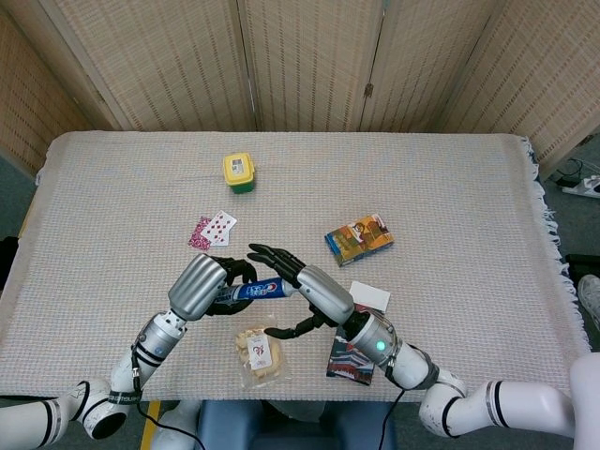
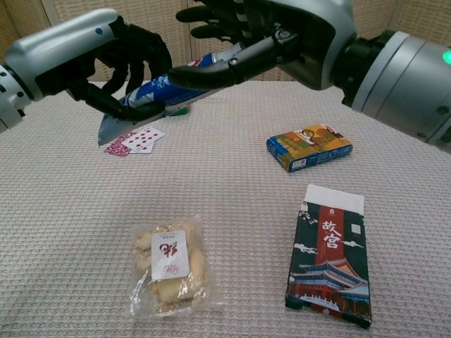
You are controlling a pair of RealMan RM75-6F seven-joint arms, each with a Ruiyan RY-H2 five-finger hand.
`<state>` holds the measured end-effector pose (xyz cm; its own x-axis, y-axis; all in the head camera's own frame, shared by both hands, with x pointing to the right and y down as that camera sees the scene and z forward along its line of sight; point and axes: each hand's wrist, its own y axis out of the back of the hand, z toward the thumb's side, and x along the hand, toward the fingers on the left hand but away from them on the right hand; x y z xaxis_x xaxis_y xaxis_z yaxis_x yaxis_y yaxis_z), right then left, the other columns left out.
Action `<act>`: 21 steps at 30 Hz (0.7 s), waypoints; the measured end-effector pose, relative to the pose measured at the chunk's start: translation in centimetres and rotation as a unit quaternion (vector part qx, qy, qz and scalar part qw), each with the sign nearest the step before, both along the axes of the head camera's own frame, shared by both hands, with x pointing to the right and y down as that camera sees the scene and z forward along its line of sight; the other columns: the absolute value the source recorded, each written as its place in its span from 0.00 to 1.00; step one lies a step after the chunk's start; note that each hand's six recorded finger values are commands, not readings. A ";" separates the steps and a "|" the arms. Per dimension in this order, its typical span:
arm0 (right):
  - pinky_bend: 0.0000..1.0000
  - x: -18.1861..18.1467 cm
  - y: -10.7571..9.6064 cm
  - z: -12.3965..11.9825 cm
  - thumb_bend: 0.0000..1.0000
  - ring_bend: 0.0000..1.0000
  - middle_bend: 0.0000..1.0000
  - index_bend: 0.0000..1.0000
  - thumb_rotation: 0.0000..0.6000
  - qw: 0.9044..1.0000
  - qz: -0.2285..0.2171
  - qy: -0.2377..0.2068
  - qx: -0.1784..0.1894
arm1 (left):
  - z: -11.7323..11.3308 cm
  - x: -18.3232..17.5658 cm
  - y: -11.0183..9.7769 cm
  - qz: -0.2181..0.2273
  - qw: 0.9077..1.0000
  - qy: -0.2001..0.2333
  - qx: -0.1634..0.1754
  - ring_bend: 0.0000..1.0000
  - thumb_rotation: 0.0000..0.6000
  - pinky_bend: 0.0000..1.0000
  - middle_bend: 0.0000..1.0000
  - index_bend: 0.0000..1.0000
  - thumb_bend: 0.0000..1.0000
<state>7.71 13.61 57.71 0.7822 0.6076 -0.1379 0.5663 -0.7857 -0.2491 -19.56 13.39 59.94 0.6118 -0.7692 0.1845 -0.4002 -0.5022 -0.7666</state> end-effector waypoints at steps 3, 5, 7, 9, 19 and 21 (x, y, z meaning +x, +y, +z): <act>0.00 -0.4 0.0 0.0 0.27 0.00 0.00 0.00 0.91 1.000 0.001 -0.005 -0.001 | -0.1 0.1 -0.1 0.000 1.000 0.003 -0.001 0.75 1.00 0.81 0.82 0.82 0.74; 0.00 -0.7 0.1 0.1 0.27 0.00 0.00 0.00 0.91 1.000 0.001 -0.010 -0.004 | -0.2 0.1 -0.1 -0.001 1.000 0.006 -0.001 0.75 1.00 0.81 0.82 0.82 0.74; 0.00 -0.9 0.1 0.2 0.27 0.00 0.00 0.00 0.91 1.000 0.001 -0.014 -0.006 | -0.3 0.1 -0.2 -0.001 1.000 0.008 -0.001 0.75 1.00 0.81 0.82 0.82 0.74; 0.00 -1.1 0.1 0.1 0.27 0.00 0.00 0.00 0.91 1.000 0.002 -0.019 -0.008 | -0.4 0.2 -0.2 -0.002 1.000 0.009 -0.002 0.75 1.00 0.81 0.82 0.82 0.74; 0.00 -1.8 0.0 0.0 0.27 0.00 0.00 0.00 0.91 0.999 0.012 -0.043 -0.007 | -0.4 0.1 -0.4 -0.006 1.000 0.019 -0.013 0.75 1.00 0.81 0.82 0.82 0.74; 0.00 -1.9 0.0 0.0 0.27 0.00 0.00 0.00 0.91 0.999 0.013 -0.047 -0.011 | -0.4 0.1 -0.4 -0.006 1.000 0.020 -0.013 0.75 1.00 0.81 0.82 0.82 0.74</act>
